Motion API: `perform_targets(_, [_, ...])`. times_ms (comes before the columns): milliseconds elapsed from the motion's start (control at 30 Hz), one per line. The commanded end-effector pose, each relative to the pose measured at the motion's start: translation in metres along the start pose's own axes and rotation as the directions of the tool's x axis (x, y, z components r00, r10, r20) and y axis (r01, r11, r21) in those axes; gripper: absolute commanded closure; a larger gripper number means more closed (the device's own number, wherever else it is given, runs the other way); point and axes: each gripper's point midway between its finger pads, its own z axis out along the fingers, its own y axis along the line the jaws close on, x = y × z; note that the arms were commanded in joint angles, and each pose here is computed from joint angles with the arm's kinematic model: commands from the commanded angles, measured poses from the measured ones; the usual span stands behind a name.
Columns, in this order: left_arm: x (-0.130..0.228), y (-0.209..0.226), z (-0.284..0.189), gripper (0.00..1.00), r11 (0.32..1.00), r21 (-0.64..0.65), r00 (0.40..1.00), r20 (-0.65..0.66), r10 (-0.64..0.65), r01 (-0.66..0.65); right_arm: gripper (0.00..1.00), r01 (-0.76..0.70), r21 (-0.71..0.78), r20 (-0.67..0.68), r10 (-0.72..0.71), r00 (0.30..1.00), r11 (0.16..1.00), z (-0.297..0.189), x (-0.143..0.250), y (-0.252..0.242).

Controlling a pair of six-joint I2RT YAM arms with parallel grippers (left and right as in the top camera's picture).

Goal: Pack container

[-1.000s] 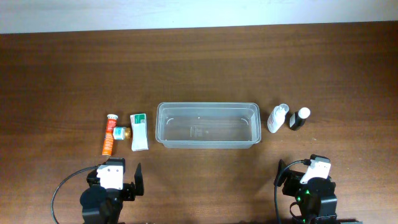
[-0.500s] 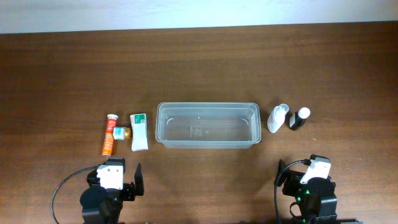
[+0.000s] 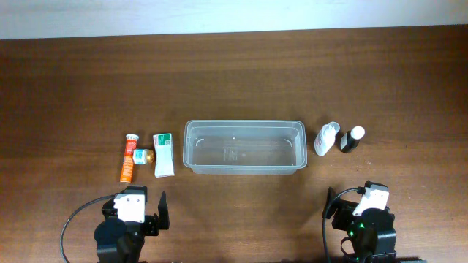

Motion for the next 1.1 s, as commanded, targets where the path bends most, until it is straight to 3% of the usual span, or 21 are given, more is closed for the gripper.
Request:
perform_targets(0, [0.000,0.000,0.000,0.00,1.000,0.000,1.000,0.008,0.019,-0.019,0.02,-0.013,0.007,0.005,0.013,1.000,1.000,0.001,0.001,-0.002])
perform_targets(900, [-0.005,0.000,0.000,0.00,1.000,0.001,0.999,0.024,0.021,-0.021,0.02,-0.013,0.007,0.005,0.013,1.000,1.000,0.001,0.001,-0.002])
perform_targets(1067, [-0.020,-0.022,-0.003,0.00,0.991,0.126,0.995,0.094,0.025,-0.037,0.01,-0.052,-0.077,0.074,0.058,0.996,0.996,0.000,-0.018,0.014])
